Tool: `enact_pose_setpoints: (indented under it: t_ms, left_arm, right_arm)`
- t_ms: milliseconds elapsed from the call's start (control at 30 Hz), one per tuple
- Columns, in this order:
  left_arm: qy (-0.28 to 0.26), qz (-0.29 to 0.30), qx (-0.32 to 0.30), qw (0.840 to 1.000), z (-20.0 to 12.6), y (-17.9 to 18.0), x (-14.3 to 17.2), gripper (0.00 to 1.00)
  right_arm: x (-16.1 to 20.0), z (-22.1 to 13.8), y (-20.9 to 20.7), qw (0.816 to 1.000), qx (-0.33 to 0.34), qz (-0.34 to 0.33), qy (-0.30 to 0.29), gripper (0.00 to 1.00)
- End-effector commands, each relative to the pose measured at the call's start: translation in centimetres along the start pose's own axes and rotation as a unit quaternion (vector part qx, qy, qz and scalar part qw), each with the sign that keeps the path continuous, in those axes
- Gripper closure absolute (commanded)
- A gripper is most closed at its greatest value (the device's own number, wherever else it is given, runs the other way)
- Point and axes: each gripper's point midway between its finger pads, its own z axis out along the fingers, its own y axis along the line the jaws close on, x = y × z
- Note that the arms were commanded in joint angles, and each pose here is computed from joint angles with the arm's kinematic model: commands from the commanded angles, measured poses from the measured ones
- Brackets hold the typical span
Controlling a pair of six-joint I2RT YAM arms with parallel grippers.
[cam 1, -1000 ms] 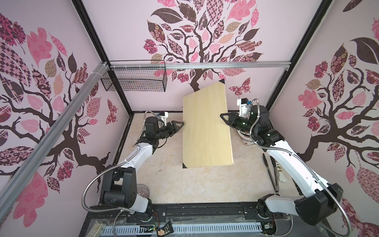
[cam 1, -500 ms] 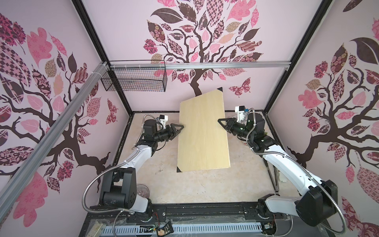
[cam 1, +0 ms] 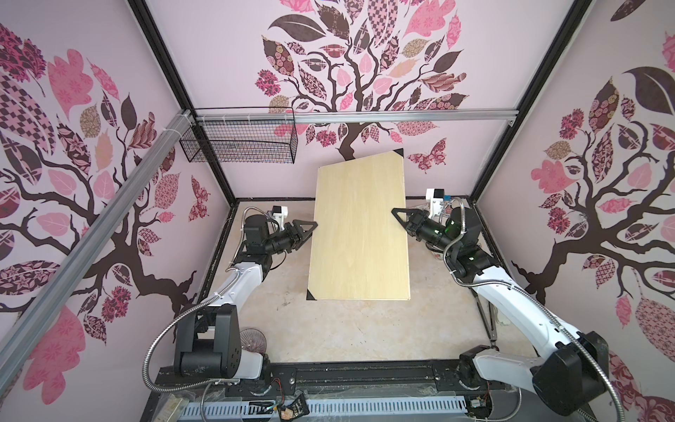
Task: Disassemble the easel
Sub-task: Pick up the drawing board from the easel.
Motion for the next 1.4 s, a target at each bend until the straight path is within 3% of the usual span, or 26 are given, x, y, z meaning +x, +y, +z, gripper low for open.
enact_pose_setpoints:
  t_ms: [0,467,667,967,1200,1367]
  left_arm:
    - [0.019,0.010,0.074,0.997,-0.3,-3.3,0.4,0.43]
    - [0.048,0.037,0.149,0.987,-2.1,-9.8,0.7,0.58]
    - [0.062,0.035,0.161,0.984,-2.5,-10.5,1.3,0.60]
    - [0.081,0.023,0.171,0.982,-3.3,-10.4,3.1,0.77]
    - [0.063,-0.022,0.156,0.985,-4.1,-8.5,4.8,1.00]
    - [0.025,-0.078,0.135,0.987,-4.5,-6.1,5.4,1.00]
  right_arm:
    - [-3.5,-2.5,9.8,0.985,-0.159,-0.033,-0.061,1.00]
    - [-2.3,-1.2,6.7,0.989,-0.145,0.005,-0.041,1.00]
    - [-1.4,-0.4,4.8,0.991,-0.126,0.030,-0.024,1.00]
    - [-1.0,1.8,2.6,0.997,-0.071,0.023,0.032,0.98]
    - [-0.4,2.6,1.6,0.996,-0.055,0.014,0.064,0.79]
    - [0.5,2.7,0.3,0.996,-0.039,0.020,0.078,0.60]
